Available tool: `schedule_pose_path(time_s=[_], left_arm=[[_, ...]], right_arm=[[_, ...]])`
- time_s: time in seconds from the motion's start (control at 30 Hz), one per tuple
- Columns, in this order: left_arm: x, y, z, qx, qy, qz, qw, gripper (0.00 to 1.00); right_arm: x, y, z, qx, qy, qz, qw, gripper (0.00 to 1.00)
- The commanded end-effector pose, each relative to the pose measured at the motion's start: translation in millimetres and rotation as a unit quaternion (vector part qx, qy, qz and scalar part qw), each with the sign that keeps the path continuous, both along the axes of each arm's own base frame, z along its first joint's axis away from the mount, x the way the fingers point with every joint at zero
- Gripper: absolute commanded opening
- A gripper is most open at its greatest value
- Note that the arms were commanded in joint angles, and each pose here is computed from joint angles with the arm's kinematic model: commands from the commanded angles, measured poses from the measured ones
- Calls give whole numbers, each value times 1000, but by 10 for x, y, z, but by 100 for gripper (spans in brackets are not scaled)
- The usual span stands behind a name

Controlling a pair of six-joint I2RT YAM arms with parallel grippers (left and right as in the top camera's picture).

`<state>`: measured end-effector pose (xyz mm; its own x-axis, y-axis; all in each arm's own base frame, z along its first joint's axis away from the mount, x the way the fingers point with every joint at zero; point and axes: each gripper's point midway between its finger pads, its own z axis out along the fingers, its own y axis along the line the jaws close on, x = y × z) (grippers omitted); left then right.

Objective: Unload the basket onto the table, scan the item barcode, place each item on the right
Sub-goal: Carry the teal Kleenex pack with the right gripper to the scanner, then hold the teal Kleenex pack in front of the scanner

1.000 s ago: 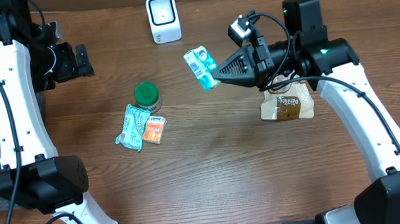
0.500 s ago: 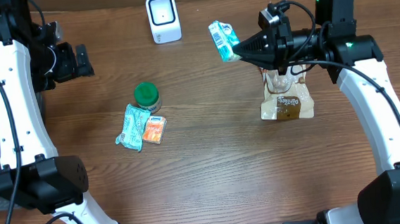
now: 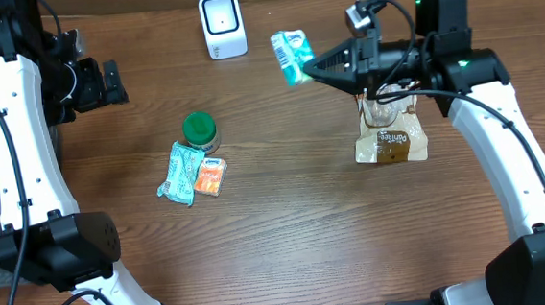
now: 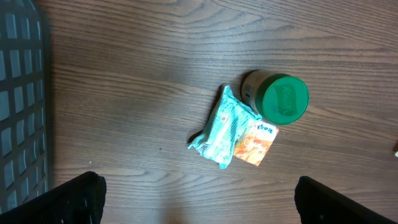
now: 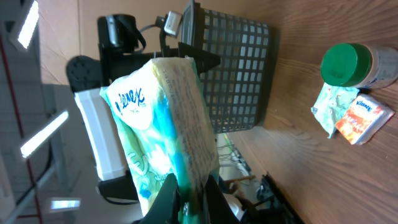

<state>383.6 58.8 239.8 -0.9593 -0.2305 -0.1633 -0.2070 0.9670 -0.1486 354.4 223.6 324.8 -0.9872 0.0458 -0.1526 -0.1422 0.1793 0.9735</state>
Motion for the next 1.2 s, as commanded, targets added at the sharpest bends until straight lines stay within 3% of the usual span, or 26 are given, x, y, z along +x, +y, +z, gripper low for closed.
schedule_pose_path(time_s=[0.0,0.3,0.47,0.67,0.77,0.87,1.03,1.17], left_arm=[[-15,-7,142,7,-22,-10,1000,100],[-14,-7,142,8,-22,-10,1000,100],[-14,-7,143,8,-22,-10,1000,100],[-15,-7,142,7,-22,-10,1000,100],[-14,-7,142,8,-22,-10,1000,100],[-14,-7,142,8,-22,-10,1000,100],[-15,-8,143,8,-22,-10,1000,99],[-14,-7,142,8,-22,-10,1000,100]], right_arm=[[7,51,144,-10,-51,-5,999,4],[259,194,13,-98,-99,-84,987,4],[369,292,-160,-215,-135,-122,959,4],[698,383,33,-326,-199,-151,912,4],[991,382,72,-385,-249,-188,869,4],[1319,392,-7,-453,-317,-225,802,4],[1827,571,-201,-554,-431,-255,665,4],[2113,814,-535,-593,-491,-231,595,4]])
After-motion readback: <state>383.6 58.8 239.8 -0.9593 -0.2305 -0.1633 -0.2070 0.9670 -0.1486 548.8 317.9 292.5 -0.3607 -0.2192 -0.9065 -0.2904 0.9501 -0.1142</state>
